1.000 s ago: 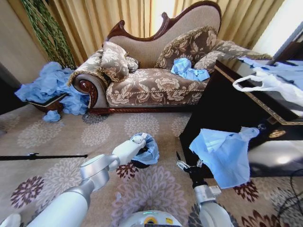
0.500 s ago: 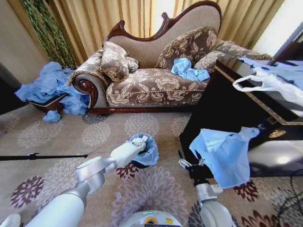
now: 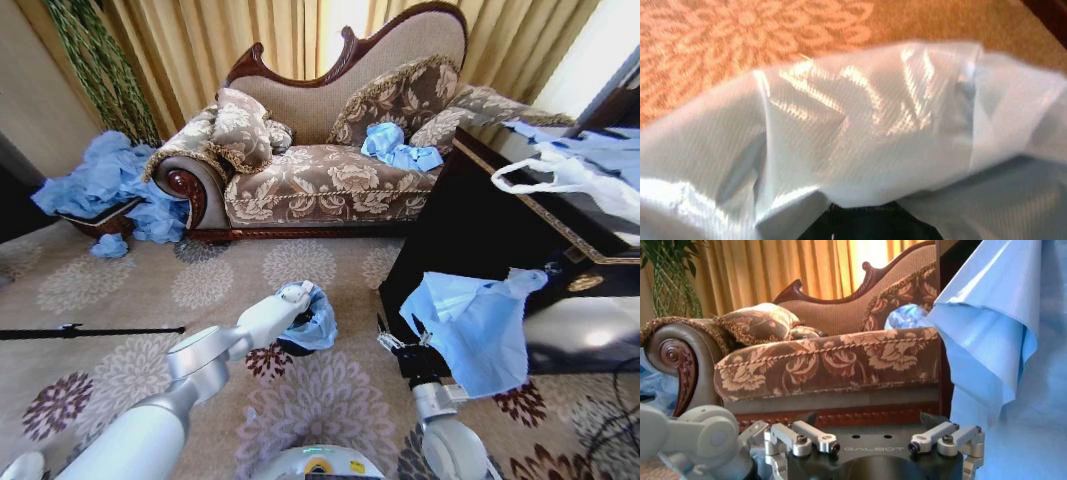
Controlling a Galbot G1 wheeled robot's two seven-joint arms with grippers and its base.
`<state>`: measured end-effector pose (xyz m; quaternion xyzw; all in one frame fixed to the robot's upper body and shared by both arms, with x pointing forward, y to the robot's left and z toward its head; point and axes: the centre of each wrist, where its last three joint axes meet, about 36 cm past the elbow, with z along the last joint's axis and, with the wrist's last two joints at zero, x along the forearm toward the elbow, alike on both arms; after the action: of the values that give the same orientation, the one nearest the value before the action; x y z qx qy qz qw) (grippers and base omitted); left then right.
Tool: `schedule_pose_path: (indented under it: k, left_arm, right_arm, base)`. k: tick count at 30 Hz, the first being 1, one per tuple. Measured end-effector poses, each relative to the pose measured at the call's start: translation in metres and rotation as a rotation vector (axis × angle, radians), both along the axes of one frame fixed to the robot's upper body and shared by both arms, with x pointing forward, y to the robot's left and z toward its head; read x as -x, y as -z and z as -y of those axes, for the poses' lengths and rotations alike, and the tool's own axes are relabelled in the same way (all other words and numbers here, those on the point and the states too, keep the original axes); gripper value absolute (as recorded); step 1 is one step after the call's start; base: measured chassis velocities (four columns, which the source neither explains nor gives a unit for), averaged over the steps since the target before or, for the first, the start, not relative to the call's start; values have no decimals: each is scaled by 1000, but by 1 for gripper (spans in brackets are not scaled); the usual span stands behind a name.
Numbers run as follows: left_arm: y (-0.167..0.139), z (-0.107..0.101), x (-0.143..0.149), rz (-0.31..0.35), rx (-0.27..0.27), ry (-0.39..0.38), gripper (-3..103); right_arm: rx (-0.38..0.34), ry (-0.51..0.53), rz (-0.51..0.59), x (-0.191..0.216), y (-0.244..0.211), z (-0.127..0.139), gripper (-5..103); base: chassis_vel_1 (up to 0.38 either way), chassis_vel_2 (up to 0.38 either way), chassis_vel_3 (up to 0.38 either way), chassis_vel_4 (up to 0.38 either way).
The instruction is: Place a garbage bag over the trash bin.
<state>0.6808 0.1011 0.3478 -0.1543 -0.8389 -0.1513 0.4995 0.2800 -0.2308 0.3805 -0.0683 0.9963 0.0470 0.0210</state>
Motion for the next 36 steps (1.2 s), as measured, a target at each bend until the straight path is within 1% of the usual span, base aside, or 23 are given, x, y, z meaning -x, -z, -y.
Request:
schedule_pose_path:
  k: [2, 4, 5, 6, 7, 8, 13, 16, 17, 20, 23, 24, 26, 28, 29, 30, 31, 34, 36]
  left_arm:
    - [5, -5, 6, -13, -8, 11, 100]
    - [17, -18, 25, -30, -16, 22, 100]
    - [17, -18, 25, -30, -16, 22, 100]
    - [21, -23, 33, -36, -19, 24, 100]
    - [23, -25, 37, -38, -21, 19, 100]
    - [26, -31, 45, -43, -25, -3, 100]
    - [23, -32, 48, -41, -17, -14, 100]
    - [9, -27, 33, -20, 10, -43, 100]
    - [-1, -22, 25, -5, 28, -54, 100]
    - [-7, -19, 22, 1, 43, -62, 100]
    - [-4, -22, 38, -6, 54, -88, 100]
    - [-4, -22, 38, -6, 54, -88, 100]
    - [-6, -25, 52, -8, 84, -98, 100]
    - [-13, -28, 57, -3, 108, -95, 100]
    - [-13, -28, 57, -3, 108, -95, 100]
    - [-21, -32, 62, 2, 128, -92, 100]
    - [-26, -37, 65, 5, 134, -90, 100]
    - [-32, -48, 73, 7, 133, -86, 100]
    - [-39, -69, 89, 12, 128, -79, 100]
  right_arm:
    - [-2, 0, 0, 0, 0, -1, 100]
    - [-2, 2, 1, 0, 0, 0, 100]
    - [-2, 2, 1, 0, 0, 0, 100]
    - [-1, 4, 3, -1, 0, 0, 100]
    - [-1, 5, 3, -1, 0, 1, 100]
    - [2, 9, 4, -2, 0, 2, 100]
    - [5, 16, 7, -4, -1, 4, 100]
    - [6, 18, 6, -3, -2, 4, 100]
    - [5, 17, 5, -2, -2, 3, 100]
    - [5, 18, 3, -2, -2, 3, 100]
    - [1, 20, 3, -3, -3, 1, 100]
    - [1, 20, 3, -3, -3, 1, 100]
    - [-4, 33, 0, -4, -3, 1, 100]
    - [-5, 38, -5, -4, -2, 0, 100]
    - [-5, 38, -5, -4, -2, 0, 100]
    - [-6, 37, -10, -3, -2, 0, 100]
    - [-6, 36, -12, -2, -1, -1, 100]
    - [-7, 37, -15, -2, -1, -1, 100]
    - [-5, 39, -16, -2, -2, -1, 100]
  base:
    - [0, 0, 0, 0]
    - [0, 0, 0, 0]
    - [0, 0, 0, 0]
    - [0, 0, 0, 0]
    - [0, 0, 0, 0]
    - [0, 0, 0, 0]
    - [0, 0, 0, 0]
    - [0, 0, 0, 0]
    - [0, 0, 0, 0]
    - [0, 0, 0, 0]
    - [0, 0, 0, 0]
    - [0, 0, 0, 0]
    - [0, 0, 0, 0]
    - [0, 0, 0, 0]
    - [0, 0, 0, 0]
    - [0, 0, 0, 0]
    - [0, 0, 0, 0]
    - [0, 0, 0, 0]
    - [0, 0, 0, 0]
